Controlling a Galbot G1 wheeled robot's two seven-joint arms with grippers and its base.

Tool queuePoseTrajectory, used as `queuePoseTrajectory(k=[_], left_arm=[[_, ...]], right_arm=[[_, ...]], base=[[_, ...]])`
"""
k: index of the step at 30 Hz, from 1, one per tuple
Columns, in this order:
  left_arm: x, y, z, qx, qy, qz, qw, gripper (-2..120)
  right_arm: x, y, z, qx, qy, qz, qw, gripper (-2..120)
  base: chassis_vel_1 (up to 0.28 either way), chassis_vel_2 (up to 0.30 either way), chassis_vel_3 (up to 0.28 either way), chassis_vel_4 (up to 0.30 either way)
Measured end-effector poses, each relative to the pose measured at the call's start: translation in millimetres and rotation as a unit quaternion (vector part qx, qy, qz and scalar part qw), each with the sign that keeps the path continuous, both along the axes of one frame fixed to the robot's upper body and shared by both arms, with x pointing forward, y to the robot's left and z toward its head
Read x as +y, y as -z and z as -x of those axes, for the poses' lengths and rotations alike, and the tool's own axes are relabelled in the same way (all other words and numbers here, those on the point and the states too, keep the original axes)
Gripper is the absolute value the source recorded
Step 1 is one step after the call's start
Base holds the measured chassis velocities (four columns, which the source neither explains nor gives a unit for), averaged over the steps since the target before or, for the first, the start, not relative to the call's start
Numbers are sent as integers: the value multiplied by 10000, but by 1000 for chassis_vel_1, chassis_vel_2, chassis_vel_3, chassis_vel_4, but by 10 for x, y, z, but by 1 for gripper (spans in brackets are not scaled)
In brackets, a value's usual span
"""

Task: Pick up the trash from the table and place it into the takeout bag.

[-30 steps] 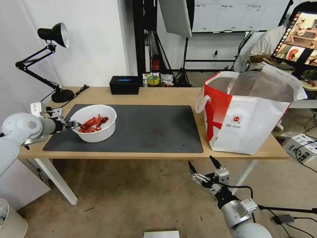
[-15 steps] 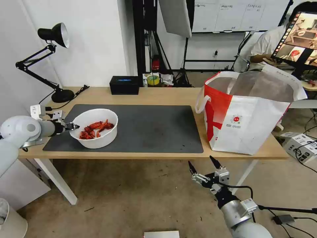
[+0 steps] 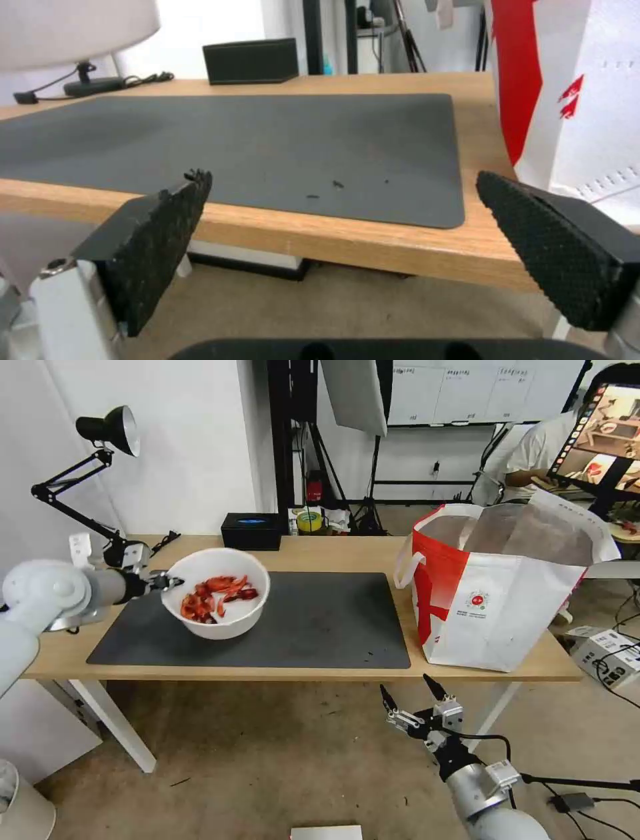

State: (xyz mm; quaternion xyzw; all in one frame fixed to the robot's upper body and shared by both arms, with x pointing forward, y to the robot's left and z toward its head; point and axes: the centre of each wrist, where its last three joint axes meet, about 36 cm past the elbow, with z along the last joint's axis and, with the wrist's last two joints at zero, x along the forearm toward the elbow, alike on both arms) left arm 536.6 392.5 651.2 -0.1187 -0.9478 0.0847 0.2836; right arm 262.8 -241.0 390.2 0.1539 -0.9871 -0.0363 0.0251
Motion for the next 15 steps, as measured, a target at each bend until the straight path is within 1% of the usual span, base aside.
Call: queuePoseTrajectory(k=[1,4,5,8,9,11,13,15], left_arm=[[0,0,0,0,0,0,10000,0],[-322,-235,-5,-238,337,16,9991,0],[-322,-235,-5,-238,337,16,9991,0],[-624,-345,46,-544,688,87,9961,0],[-624,-345,46,-544,688,87,9961,0],[-818,-388,64,-744,891,191,9931,0],[-862,-403,62,-798,932,220,9922,0],[-1019,-465,31,-959,1073,302,9891,0]], right_arm=[[0,0,0,0,0,0,10000,100],[0,0,0,0,0,0,10000,100],[0,0,0,0,0,0,10000,100],[0,0,0,0,0,0,10000,100],[0,0,0,0,0,0,10000,100],[0,0,0,0,0,0,10000,100],[0,0,0,0,0,0,10000,100],[0,0,0,-1,0,0,10000,100]], base=[[0,0,0,0],[0,0,0,0],[0,0,0,0],[0,0,0,0],[0,0,0,0],[0,0,0,0],[0,0,0,0],[0,0,0,0]])
